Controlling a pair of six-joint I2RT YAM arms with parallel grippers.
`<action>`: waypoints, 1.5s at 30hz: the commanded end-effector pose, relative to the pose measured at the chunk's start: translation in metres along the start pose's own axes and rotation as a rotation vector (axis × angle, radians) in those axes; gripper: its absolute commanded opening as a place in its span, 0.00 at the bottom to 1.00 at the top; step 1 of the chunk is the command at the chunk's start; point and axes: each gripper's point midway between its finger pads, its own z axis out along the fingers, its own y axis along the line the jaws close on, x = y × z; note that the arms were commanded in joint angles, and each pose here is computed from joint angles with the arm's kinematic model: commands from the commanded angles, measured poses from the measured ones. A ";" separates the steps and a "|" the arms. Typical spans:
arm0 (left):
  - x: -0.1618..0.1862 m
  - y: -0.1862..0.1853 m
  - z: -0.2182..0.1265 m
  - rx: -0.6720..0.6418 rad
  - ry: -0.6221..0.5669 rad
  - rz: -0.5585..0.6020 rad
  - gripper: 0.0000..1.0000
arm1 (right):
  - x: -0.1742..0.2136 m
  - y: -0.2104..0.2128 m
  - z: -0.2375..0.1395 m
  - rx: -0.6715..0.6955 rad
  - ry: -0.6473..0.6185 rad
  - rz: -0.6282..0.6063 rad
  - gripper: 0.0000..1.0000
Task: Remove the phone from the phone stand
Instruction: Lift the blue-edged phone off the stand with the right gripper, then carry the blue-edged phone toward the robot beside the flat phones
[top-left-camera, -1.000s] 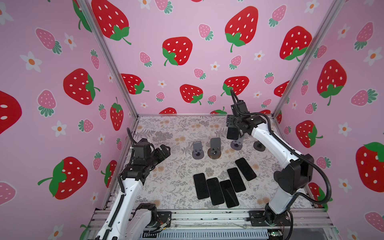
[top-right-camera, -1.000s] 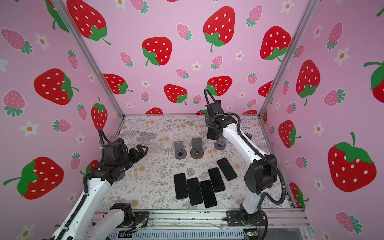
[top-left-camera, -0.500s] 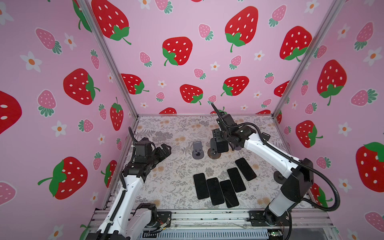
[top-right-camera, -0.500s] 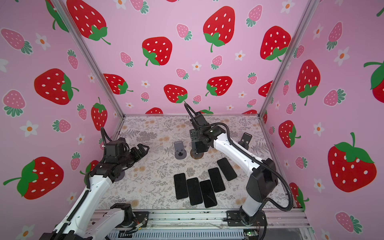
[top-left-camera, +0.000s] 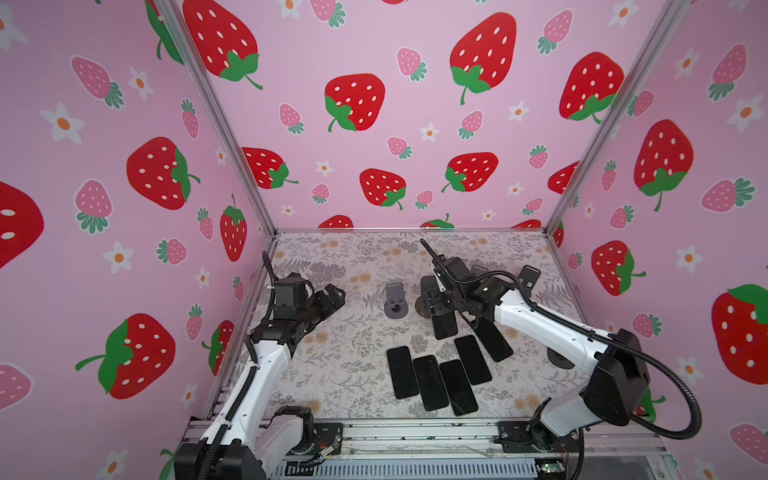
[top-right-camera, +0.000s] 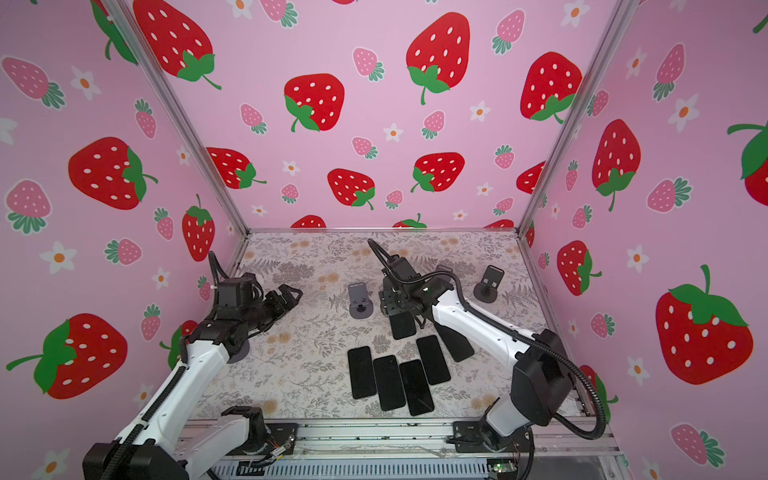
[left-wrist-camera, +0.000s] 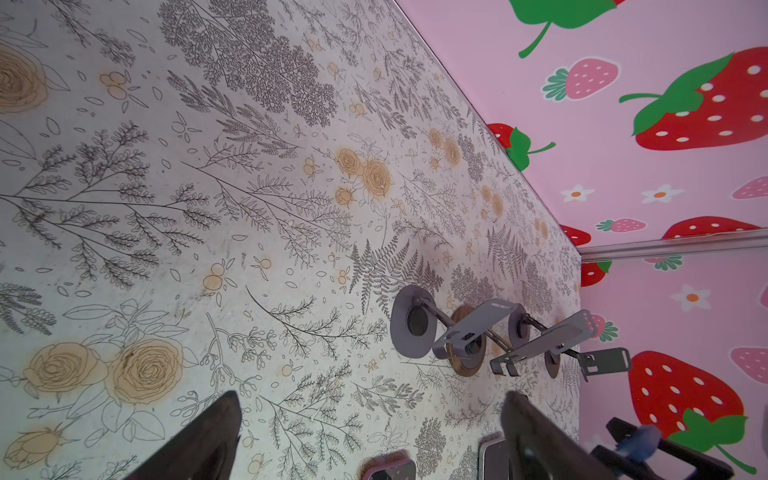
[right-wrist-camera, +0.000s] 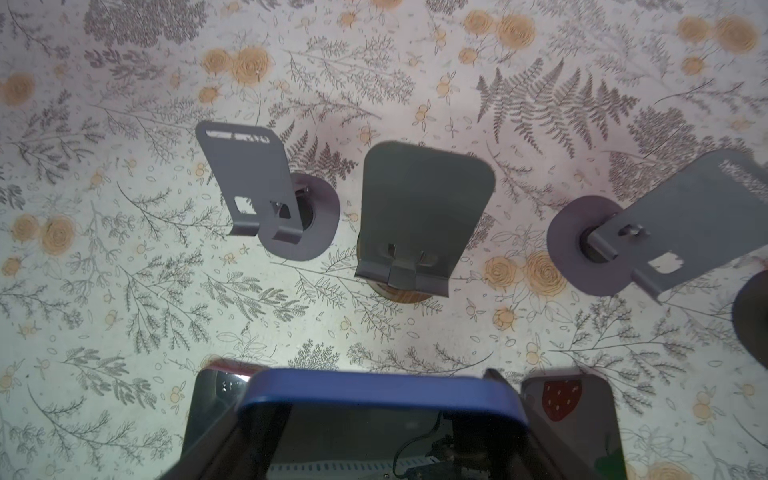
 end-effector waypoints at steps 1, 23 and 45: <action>-0.010 -0.013 -0.005 0.026 -0.019 0.023 0.99 | -0.011 0.029 -0.001 -0.089 -0.044 0.015 0.67; -0.028 0.029 -0.051 -0.280 -0.013 0.154 0.99 | -0.010 0.199 0.051 -0.339 0.076 0.061 0.68; -0.017 0.022 -0.044 -0.176 0.018 0.149 0.99 | 0.082 0.220 0.124 -0.181 0.454 0.082 0.72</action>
